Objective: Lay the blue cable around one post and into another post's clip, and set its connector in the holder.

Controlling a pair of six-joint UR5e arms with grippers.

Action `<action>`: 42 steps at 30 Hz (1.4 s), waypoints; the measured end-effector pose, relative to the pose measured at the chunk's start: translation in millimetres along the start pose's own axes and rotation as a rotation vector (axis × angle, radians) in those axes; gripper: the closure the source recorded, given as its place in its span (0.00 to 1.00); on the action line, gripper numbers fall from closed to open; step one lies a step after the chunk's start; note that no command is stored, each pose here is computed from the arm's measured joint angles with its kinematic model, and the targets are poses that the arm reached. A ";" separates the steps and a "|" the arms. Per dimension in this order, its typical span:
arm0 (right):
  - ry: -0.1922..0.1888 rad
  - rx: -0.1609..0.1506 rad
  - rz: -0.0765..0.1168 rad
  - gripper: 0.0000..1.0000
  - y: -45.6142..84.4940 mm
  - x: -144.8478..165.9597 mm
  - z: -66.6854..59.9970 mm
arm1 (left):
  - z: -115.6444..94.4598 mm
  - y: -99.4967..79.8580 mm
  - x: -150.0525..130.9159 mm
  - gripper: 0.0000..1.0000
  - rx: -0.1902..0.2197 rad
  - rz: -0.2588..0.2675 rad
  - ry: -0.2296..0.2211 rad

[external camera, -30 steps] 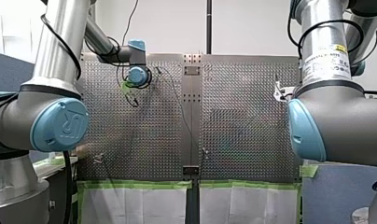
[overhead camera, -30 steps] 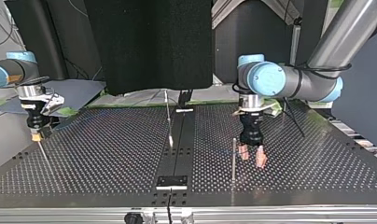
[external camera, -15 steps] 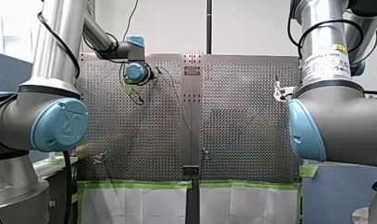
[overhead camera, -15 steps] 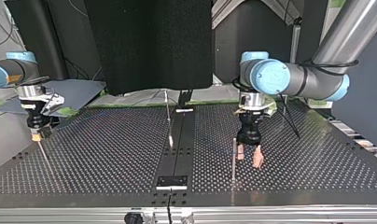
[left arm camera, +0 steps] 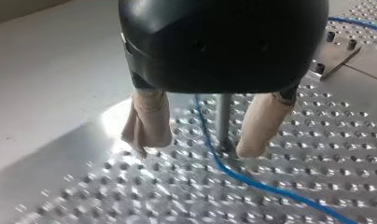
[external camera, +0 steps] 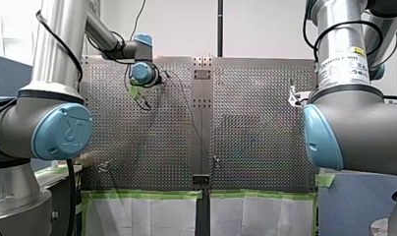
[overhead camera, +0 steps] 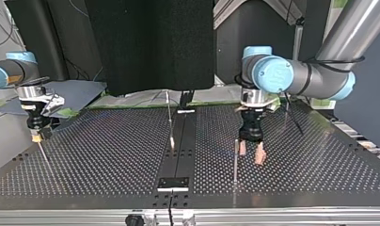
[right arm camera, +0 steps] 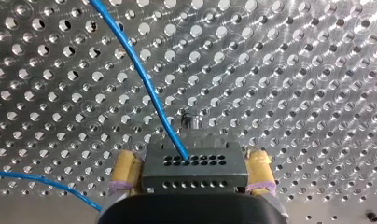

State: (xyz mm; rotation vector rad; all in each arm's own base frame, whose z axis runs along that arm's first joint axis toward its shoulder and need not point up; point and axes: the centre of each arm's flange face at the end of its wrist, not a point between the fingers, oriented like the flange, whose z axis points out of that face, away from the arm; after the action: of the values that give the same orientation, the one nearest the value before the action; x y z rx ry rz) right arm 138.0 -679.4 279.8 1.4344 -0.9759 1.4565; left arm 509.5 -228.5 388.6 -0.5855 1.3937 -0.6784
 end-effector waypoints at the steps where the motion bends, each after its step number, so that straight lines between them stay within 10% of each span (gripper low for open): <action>1: 0.000 0.000 0.000 0.00 0.1 0.0 0.0 | -2.1 -1.4 -2.7 0.00 -0.003 0.007 -0.005; 26: -0.003 -0.002 0.001 0.00 0.4 -0.4 -0.3 | -65.8 -6.1 -23.9 0.00 0.036 0.040 -0.003; 42: -0.003 -0.003 0.006 0.00 1.1 -0.6 -0.5 | -91.6 -35.9 -50.0 0.00 0.073 0.195 0.064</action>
State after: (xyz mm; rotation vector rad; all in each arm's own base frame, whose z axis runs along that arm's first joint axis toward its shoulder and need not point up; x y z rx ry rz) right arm 136.8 -679.3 279.3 1.4332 -0.9847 1.4566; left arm 412.8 -214.5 440.0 -0.3672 1.4579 -0.5925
